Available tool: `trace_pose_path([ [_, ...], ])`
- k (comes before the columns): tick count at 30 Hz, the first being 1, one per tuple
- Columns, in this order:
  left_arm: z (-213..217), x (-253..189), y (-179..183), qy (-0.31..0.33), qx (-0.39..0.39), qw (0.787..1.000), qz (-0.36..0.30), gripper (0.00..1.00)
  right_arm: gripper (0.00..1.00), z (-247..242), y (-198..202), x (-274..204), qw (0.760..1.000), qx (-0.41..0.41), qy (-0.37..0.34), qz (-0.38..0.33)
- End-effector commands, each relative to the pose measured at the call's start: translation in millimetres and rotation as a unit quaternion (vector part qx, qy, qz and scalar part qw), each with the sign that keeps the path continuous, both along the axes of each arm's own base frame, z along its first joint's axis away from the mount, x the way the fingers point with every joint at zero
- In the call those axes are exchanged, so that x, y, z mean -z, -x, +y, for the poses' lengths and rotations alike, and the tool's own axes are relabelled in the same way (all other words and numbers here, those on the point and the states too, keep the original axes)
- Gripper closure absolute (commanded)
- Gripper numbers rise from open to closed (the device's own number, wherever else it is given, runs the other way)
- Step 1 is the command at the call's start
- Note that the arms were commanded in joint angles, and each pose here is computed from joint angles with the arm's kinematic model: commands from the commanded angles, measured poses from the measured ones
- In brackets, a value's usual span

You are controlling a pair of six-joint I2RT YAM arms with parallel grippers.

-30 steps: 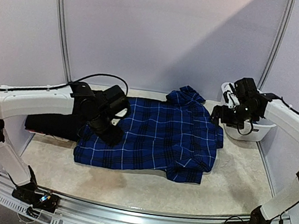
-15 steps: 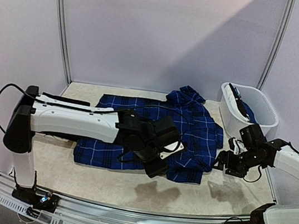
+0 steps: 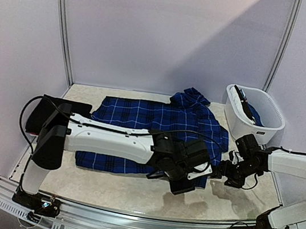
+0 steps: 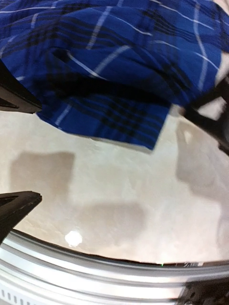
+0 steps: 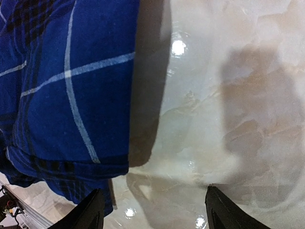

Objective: Fold and stack the mixed laundry pile
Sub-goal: Pick up the flattened shirt from the center of the board.

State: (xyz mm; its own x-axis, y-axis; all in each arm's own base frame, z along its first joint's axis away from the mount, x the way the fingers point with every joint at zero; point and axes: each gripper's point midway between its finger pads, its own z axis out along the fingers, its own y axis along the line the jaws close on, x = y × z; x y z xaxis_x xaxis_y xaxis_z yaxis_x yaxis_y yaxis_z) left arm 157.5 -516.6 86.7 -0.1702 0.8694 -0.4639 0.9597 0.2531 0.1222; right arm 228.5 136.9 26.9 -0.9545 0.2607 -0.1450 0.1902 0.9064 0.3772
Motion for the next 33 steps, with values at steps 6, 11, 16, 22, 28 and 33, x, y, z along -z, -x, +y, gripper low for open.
trace_pose_path([
  [6,-53,11,20,0.037,0.102,0.994,-0.020,0.46,0.32,17,-41,-10,0.999,0.000,-0.018,-0.034],
  [11,-67,28,24,0.039,0.131,0.990,-0.033,0.49,0.40,23,-53,-11,0.999,-0.012,-0.027,-0.032],
  [16,-76,50,11,0.031,0.126,0.990,-0.064,0.54,0.50,21,-59,-10,0.999,-0.022,-0.020,-0.022],
  [22,-82,73,2,0.035,0.119,0.989,-0.076,0.59,0.54,14,-57,-7,0.999,-0.029,0.001,-0.014],
  [28,-85,92,-7,0.036,0.113,0.989,-0.086,0.72,0.55,4,-55,-4,1.000,-0.017,0.007,-0.004],
  [33,-87,99,-12,0.040,0.112,0.989,-0.089,0.96,0.55,1,-53,-5,1.000,-0.017,0.011,-0.002],
])
